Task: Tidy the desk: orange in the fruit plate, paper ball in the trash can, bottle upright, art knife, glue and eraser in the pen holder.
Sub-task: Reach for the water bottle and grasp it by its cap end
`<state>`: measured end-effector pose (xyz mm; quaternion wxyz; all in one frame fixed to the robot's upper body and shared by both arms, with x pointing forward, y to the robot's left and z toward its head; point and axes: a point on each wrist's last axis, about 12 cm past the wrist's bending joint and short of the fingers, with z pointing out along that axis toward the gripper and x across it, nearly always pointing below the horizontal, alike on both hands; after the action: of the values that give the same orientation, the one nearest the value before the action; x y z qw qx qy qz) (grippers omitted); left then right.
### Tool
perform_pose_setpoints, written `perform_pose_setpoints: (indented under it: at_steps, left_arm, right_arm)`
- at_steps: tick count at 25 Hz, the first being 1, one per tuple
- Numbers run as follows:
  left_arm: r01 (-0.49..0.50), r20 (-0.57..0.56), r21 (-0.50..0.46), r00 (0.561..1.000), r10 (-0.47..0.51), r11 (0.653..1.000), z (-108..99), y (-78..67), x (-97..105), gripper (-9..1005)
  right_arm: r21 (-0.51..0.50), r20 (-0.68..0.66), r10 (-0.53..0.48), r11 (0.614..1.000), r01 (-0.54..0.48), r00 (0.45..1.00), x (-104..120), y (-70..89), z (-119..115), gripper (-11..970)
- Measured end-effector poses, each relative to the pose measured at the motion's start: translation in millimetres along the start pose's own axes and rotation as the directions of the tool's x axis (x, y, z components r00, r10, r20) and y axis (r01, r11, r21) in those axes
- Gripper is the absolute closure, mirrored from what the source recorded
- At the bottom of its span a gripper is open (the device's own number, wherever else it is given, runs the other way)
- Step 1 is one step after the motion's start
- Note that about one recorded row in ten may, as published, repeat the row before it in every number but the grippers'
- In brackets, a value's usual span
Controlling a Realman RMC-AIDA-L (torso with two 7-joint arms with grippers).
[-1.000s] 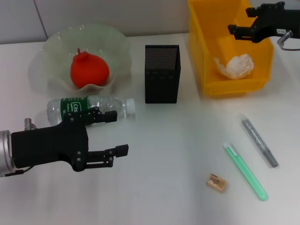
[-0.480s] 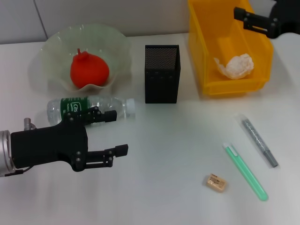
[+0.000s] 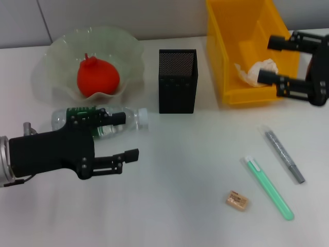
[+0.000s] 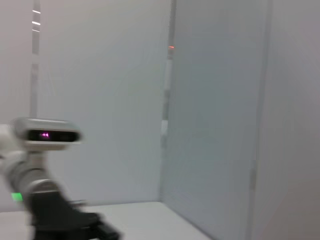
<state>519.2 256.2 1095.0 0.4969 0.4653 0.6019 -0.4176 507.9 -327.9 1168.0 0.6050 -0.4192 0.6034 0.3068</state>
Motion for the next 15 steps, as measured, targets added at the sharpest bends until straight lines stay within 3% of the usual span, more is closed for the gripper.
perform_pose_setpoints:
  at_steps: [4, 15]
  left_arm:
    - [0.002, 0.006, -0.009, 1.0, -0.002, 1.0, 0, 2.5, -2, 181]
    - [0.018, -0.014, -0.023, 1.0, -0.018, 1.0, 8, 10.7, -6, 182]
  right_arm:
    - [-0.074, -0.027, 0.028, 0.997, -0.03, 0.999, 6, 12.1, -3, 291]
    - [-0.154, -0.22, 0.131, 0.974, -0.166, 0.967, 26, 14.1, 16, 291]
